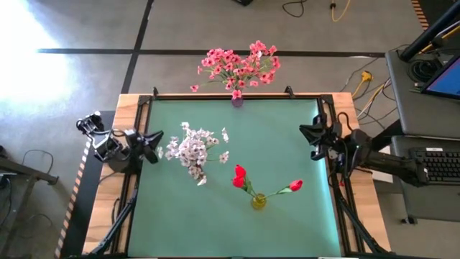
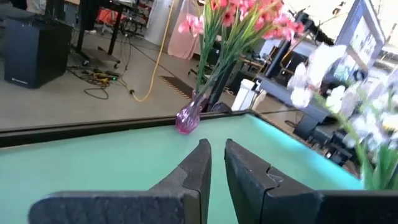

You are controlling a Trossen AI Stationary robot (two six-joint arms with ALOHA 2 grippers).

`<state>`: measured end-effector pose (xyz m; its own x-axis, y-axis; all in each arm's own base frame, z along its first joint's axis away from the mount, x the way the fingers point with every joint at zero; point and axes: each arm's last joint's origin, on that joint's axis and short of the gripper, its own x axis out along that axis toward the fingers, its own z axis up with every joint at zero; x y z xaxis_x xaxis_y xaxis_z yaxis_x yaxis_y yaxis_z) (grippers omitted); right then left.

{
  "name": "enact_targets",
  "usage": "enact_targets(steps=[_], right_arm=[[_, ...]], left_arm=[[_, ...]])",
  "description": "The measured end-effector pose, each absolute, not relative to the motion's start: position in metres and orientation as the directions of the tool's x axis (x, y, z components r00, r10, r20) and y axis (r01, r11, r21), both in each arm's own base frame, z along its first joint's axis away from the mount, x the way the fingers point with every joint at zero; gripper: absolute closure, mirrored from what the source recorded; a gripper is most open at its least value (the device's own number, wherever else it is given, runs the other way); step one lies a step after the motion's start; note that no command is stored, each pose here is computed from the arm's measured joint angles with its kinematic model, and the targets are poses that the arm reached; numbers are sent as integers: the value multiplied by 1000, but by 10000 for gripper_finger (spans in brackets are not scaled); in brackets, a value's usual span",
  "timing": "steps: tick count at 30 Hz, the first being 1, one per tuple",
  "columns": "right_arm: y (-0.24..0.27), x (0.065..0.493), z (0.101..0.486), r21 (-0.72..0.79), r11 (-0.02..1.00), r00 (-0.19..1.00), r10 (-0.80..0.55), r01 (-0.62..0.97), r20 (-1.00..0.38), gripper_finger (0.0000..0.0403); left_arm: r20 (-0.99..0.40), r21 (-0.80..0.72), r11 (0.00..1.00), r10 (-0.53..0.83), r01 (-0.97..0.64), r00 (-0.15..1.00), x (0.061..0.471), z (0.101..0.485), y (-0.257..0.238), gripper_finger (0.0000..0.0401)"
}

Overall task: Sort flowers into vase by color
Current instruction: Return to Home Position

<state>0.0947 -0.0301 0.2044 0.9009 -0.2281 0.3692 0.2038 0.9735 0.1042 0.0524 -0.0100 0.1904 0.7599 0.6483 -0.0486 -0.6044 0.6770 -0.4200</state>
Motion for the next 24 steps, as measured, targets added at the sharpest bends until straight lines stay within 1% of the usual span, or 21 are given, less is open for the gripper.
enact_targets(steps=[6, 8, 11, 13, 15, 17, 24], right_arm=[[-31, 96, 201, 71, 973, 916, -230, 219, 330, 369], [-30, 96, 202, 38, 978, 915, -207, 207, 346, 369], [-29, 95, 205, -11, 980, 908, -182, 201, 377, 369], [-30, 95, 205, -22, 970, 902, -217, 243, 374, 369], [-31, 95, 204, -8, 957, 891, -266, 289, 368, 369], [-33, 95, 202, 6, 947, 887, -303, 321, 347, 369], [-33, 97, 197, -8, 942, 901, -319, 336, 295, 369]], left_arm=[[-52, -381, 689, 650, -617, 758, 55, 178, -13, 365], [-56, -329, 711, 643, -622, 764, 56, 178, -13, 365], [-61, -319, 720, 634, -617, 771, 56, 178, -14, 365], [-60, -335, 715, 634, -613, 771, 57, 178, -14, 365], [-60, -372, 703, 633, -606, 772, 57, 178, -14, 365], [-60, -373, 703, 633, -605, 772, 57, 178, -14, 365], [-60, -347, 712, 633, -610, 772, 57, 178, -14, 365]])
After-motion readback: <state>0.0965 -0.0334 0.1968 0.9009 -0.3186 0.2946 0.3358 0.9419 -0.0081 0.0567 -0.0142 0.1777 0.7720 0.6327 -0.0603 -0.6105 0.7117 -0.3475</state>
